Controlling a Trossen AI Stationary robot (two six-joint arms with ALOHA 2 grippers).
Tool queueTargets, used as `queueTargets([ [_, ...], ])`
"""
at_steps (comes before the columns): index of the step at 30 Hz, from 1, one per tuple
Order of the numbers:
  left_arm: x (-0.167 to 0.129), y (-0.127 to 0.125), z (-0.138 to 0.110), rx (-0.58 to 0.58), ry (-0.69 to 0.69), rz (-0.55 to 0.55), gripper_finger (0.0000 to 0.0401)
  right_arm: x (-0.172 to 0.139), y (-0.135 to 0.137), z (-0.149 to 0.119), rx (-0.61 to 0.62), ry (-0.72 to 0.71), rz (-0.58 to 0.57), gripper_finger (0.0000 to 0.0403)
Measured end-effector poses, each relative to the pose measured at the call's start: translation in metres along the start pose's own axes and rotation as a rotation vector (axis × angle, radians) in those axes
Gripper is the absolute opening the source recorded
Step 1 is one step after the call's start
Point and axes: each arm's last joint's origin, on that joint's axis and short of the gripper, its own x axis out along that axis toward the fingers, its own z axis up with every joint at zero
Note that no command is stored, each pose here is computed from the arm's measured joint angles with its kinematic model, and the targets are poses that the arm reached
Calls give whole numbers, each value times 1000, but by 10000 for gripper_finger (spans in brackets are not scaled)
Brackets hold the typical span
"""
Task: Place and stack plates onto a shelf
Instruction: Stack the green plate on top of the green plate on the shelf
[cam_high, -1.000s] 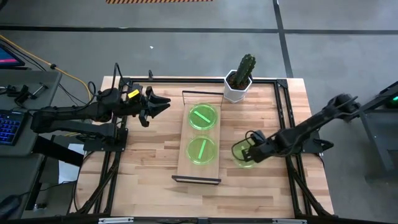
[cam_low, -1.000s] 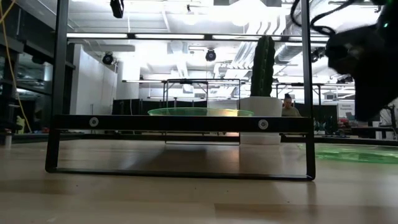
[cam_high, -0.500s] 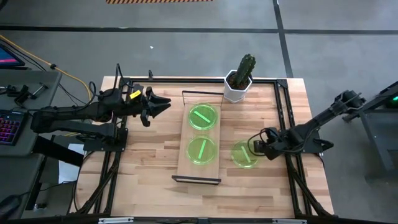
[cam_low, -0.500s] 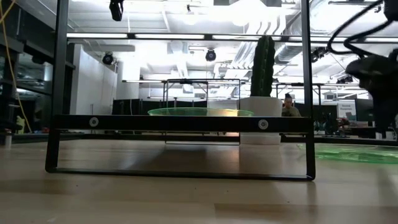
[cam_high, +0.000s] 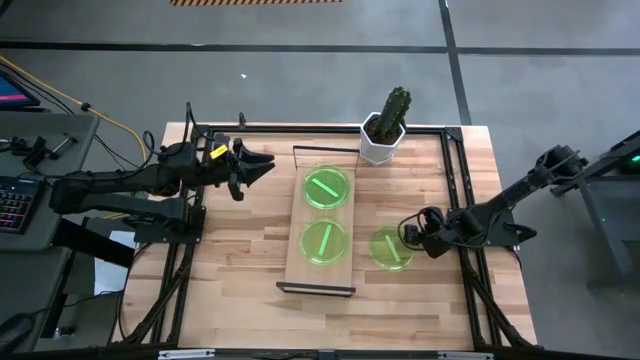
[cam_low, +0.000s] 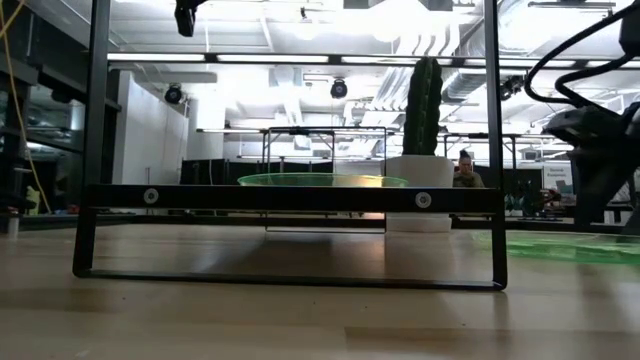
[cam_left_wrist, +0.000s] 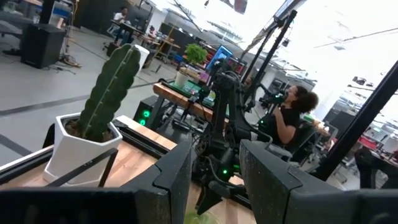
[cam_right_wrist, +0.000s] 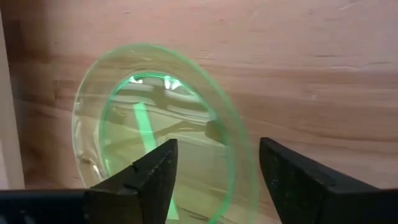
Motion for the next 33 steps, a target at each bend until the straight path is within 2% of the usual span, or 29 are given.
queueTargets([
  [4, 0, 0, 0, 0, 5, 2, 127, 1, 0, 0, -2, 3, -10, 199],
  [8, 0, 1, 0, 1, -4, 26, 127, 2, -2, 0, -1, -1, -34, 155],
  [15, 0, 2, 0, 2, -26, 68, 127, 3, -5, 0, 27, -5, -76, 17],
  [20, -1, 4, 3, -1, -87, 149, 127, -11, 1, 1, -14, 39, -88, 4],
  [24, -1, 3, 7, -1, -130, 168, 127, -32, 12, 5, -60, 32, -36, 1],
  [33, -1, 3, 7, 44, -130, 169, 127, -90, 37, 17, -223, 46, 110, 0],
])
